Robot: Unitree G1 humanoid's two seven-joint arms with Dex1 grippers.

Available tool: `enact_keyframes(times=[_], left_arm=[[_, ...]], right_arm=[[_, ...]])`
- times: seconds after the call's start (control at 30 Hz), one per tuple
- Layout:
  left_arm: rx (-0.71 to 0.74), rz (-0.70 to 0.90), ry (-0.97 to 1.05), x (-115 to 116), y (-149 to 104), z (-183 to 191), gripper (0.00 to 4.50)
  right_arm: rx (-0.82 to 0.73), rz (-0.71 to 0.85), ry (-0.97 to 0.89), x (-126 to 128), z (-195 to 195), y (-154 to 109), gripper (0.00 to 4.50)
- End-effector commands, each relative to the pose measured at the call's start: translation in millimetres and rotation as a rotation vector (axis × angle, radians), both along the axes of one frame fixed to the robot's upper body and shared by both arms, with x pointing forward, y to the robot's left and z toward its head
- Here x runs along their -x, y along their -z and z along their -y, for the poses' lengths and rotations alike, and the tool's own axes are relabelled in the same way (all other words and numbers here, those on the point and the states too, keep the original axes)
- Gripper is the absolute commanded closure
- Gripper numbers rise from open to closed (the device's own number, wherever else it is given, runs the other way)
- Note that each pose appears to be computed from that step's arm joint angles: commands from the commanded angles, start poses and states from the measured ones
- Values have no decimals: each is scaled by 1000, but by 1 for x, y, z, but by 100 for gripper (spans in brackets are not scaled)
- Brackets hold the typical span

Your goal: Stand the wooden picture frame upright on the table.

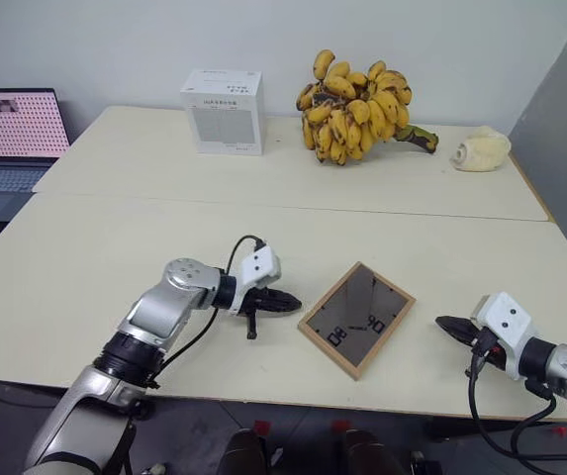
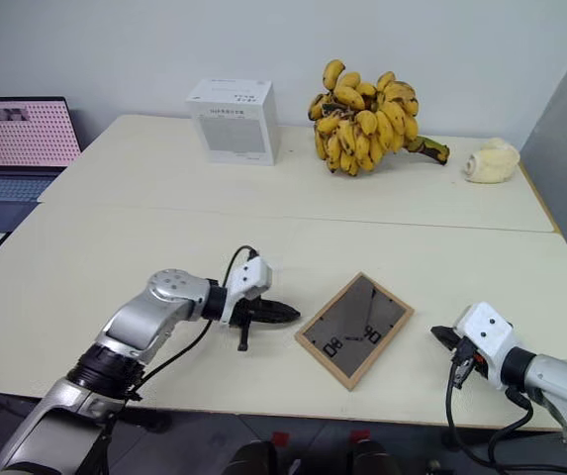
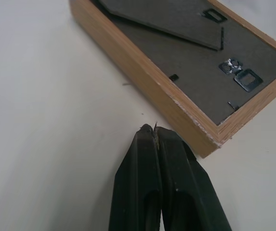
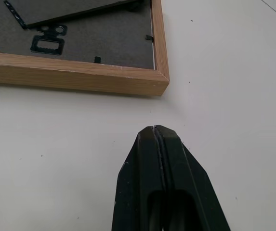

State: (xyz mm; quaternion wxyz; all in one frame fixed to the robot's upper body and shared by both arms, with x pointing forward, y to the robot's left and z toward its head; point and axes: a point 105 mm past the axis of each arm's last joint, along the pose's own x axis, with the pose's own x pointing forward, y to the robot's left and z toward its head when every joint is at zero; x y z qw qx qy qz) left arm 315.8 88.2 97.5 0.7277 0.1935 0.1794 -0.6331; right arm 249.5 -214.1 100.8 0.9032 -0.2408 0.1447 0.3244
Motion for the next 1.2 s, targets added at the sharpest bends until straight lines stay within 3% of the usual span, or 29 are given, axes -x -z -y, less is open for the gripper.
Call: enact_keyframes(times=[0.03,0.37,0.77,0.97,1.2], left_arm=[[-45,36,52,-1,-2,5,443],[-41,41,87,6,-5,16,443],[-11,8,90,24,-11,21,443],[12,-13,-13,23,-12,10,443],[39,-126,-303,16,-19,-30,443]], right_arm=[[1,52,16,-11,-1,-2,450],[-44,47,-1,-39,-16,18,450],[-61,116,-103,-80,-56,7,450],[-41,131,-106,-86,-55,3,450],[30,112,-105,-77,-33,3,450]])
